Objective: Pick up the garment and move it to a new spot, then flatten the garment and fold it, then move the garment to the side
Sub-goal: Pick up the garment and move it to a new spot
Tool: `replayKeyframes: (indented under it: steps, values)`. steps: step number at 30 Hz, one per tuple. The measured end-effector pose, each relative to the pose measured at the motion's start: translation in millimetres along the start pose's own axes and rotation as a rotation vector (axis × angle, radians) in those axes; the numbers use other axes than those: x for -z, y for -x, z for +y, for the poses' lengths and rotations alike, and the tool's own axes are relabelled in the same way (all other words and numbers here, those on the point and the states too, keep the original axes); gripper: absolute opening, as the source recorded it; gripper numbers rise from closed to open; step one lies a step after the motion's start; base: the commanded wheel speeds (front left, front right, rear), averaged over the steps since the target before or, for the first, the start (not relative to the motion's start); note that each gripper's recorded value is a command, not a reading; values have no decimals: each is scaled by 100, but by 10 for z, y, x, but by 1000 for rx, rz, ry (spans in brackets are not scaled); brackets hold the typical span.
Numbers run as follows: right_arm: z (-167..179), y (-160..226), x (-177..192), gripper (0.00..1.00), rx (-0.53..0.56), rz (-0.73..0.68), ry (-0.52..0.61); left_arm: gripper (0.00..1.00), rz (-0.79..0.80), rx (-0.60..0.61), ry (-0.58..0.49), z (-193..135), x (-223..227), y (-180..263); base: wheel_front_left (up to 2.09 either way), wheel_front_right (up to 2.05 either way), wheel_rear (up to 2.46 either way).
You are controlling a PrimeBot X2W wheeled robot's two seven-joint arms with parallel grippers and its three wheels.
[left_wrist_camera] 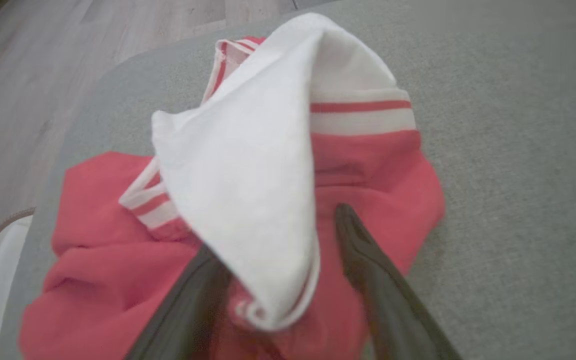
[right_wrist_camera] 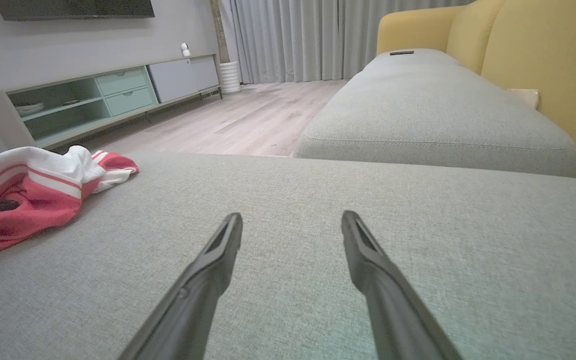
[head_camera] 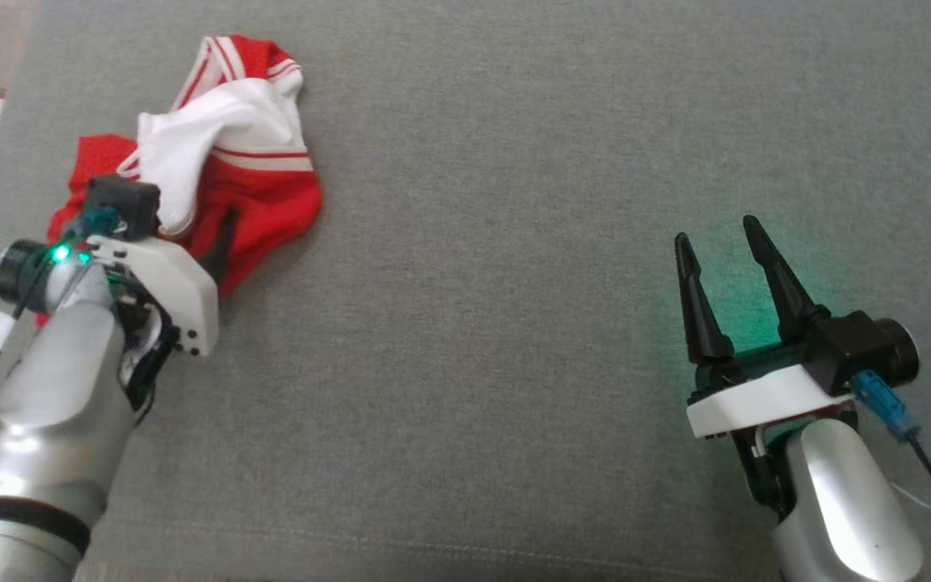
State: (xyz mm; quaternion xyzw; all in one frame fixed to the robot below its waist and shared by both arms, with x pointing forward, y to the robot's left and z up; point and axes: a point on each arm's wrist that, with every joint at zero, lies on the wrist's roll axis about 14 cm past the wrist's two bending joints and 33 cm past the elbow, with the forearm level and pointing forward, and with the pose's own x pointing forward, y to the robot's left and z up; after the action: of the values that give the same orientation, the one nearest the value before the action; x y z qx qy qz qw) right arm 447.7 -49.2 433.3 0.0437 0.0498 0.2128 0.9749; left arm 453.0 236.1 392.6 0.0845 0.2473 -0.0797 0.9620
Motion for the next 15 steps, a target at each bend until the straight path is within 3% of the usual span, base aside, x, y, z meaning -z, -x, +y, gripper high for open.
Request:
replayKeyframes:
  steps: [1, 2, 7, 15]
  values:
    - [-25, 6, 9, 100, 6, 2, 2, 7, 14, 7, -20, 1, 15, -34, 0, 0, 0]
    - [-46, 15, 22, 100, 12, 6, 3, 0, 22, 14, -28, -8, 28, -61, 0, 0, 0]
    - [-126, 67, 15, 100, 36, 7, 8, 0, -79, 40, -56, -57, -177, -135, 0, 0, 0]
    - [-168, 166, -198, 100, 61, -42, 1, 0, -384, 74, -91, -145, -1121, 9, 0, 0, 0]
